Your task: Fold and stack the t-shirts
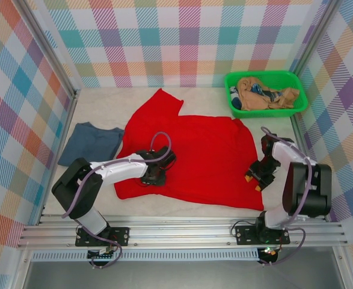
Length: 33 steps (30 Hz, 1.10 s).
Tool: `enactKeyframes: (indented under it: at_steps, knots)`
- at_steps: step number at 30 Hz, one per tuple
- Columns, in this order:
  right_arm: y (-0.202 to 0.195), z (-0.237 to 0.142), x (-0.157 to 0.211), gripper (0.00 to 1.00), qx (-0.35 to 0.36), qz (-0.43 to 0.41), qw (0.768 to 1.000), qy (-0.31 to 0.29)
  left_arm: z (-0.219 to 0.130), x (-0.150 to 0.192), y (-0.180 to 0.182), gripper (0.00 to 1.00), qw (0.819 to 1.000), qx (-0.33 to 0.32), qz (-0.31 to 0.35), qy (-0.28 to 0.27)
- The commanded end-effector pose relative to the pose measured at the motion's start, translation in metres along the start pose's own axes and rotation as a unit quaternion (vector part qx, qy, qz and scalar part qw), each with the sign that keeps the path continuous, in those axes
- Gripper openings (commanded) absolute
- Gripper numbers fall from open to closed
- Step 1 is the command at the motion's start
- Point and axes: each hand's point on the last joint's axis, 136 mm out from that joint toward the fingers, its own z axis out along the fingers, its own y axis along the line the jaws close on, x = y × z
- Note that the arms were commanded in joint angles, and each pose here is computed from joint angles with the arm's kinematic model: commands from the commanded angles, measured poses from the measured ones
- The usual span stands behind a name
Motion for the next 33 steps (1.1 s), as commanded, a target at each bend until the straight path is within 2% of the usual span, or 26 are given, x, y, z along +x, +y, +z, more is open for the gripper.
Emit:
enactKeyframes:
  at_steps: [1,8,12,15,17,19,22,23,26,33]
  knots:
    - [0.001,0.013,-0.017,0.42,0.002,0.044,0.999,0.008,0.001,0.003,0.01,0.22,1.0,0.0,-0.024,0.004]
    - [0.004,0.011,-0.055,0.41,0.027,0.045,0.999,0.002,0.0,0.002,0.037,0.2,0.999,-0.007,-0.049,0.005]
    - [0.007,0.006,-0.057,0.41,0.022,0.038,0.999,-0.006,-0.013,-0.006,0.034,0.18,0.999,0.01,-0.052,-0.011]
    - [0.007,-0.002,-0.056,0.41,0.017,0.03,0.999,-0.017,-0.018,-0.007,0.033,0.1,0.998,0.016,-0.06,-0.017]
    - [0.004,-0.015,-0.054,0.42,0.018,0.023,0.999,-0.034,-0.02,-0.007,0.035,0.06,0.998,0.016,-0.064,-0.018]
    - [-0.002,-0.028,-0.049,0.46,0.016,0.024,0.998,-0.049,-0.022,-0.006,0.035,0.05,0.997,0.019,-0.067,-0.017]
    - [-0.012,-0.04,-0.032,0.51,0.009,0.038,0.998,-0.05,-0.03,-0.005,0.028,0.28,0.996,0.044,-0.075,-0.015]
    - [-0.016,-0.041,-0.024,0.53,0.003,0.047,0.998,-0.047,-0.031,-0.005,0.022,0.32,0.995,0.06,-0.078,-0.013]
    - [-0.028,-0.039,-0.006,0.53,-0.003,0.074,0.997,-0.034,-0.03,-0.006,0.006,0.36,0.992,0.098,-0.08,-0.011]
    - [-0.046,-0.029,0.003,0.53,-0.019,0.133,0.991,-0.009,-0.008,-0.014,-0.007,0.41,0.996,0.074,-0.04,-0.006]
